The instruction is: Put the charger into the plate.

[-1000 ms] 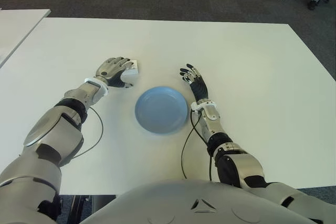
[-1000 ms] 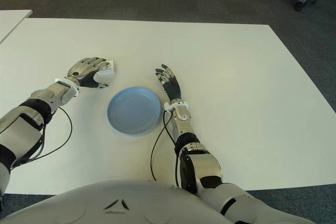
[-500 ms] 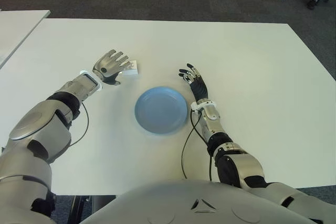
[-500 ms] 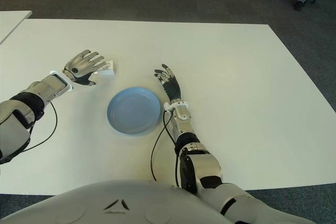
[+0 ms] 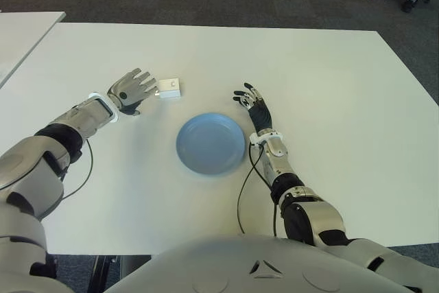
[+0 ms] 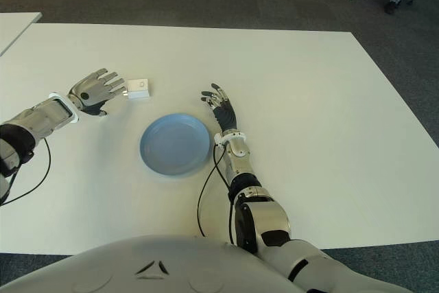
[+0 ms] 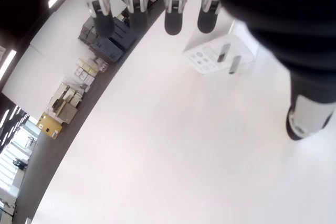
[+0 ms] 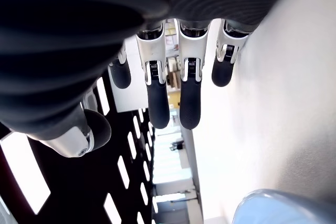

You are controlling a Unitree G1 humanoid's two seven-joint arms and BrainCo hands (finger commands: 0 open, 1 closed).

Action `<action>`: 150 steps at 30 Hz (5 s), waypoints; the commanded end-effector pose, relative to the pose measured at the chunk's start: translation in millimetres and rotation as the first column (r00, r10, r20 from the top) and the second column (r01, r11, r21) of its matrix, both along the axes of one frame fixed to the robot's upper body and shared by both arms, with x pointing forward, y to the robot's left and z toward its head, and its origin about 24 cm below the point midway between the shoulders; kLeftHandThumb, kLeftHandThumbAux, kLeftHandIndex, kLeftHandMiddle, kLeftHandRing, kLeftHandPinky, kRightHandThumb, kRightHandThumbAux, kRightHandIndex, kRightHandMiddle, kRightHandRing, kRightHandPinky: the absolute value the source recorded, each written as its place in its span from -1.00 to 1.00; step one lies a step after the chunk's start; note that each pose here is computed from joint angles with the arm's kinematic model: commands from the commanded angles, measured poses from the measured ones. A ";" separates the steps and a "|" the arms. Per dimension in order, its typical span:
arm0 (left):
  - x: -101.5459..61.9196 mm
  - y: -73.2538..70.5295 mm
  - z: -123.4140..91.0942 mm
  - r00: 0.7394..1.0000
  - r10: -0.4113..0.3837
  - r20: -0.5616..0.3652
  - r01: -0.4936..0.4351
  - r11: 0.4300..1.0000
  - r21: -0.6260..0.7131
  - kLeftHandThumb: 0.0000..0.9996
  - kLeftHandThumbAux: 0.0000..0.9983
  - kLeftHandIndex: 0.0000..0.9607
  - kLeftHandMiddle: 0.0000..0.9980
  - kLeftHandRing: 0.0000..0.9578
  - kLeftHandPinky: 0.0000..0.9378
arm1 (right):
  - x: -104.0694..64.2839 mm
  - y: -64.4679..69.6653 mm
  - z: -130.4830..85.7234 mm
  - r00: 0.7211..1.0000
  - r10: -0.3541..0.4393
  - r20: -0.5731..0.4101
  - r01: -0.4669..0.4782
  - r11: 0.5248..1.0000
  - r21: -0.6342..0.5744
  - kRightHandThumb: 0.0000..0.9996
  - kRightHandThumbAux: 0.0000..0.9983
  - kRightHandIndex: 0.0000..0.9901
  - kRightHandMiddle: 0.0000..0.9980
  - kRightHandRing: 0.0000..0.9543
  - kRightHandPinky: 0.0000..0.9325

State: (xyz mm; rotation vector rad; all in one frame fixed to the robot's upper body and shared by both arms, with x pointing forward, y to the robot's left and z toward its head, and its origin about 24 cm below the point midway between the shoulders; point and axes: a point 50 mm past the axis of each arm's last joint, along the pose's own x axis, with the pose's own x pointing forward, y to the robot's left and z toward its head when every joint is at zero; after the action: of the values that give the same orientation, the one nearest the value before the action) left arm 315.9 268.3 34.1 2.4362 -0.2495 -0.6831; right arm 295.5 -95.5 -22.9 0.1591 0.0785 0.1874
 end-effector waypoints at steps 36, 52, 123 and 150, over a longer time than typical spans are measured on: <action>-28.7 -9.1 -1.1 0.992 0.039 -0.123 -0.053 0.992 -0.113 -1.00 -0.07 -1.00 -0.80 -0.80 -0.82 | -15.6 2.4 -21.5 0.993 -0.006 -0.120 0.011 0.999 0.043 -1.00 0.11 -0.75 -0.22 -0.33 -0.67; -16.6 -13.5 13.6 0.995 0.095 0.003 -0.091 0.962 -0.259 -1.00 -0.02 -1.00 -0.91 -0.95 -0.95 | -16.5 3.2 -22.0 0.993 -0.007 -0.117 0.012 0.999 0.040 -1.00 0.12 -0.75 -0.19 -0.31 -0.70; 9.7 -53.4 -44.5 0.918 0.269 -0.292 -0.382 0.797 -0.467 -1.00 -0.02 -1.00 -1.00 -1.00 -1.00 | -17.6 10.8 -21.9 0.993 0.003 -0.121 0.005 0.998 0.060 -1.00 0.10 -0.75 -0.22 -0.35 -0.71; -10.9 -41.1 -60.1 0.888 0.250 -0.386 -0.416 0.794 -0.443 -1.00 0.00 -1.00 -1.00 -1.00 -1.00 | -17.4 9.9 -20.1 0.995 -0.002 -0.103 0.007 0.999 0.039 -1.00 0.07 -0.72 -0.24 -0.40 -0.79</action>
State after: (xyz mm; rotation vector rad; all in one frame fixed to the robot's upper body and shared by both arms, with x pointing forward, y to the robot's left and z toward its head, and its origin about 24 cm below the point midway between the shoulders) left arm 333.2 226.4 9.1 1.7634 0.0207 -0.5406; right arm 295.1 -95.3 -22.8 0.1727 0.0727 0.1846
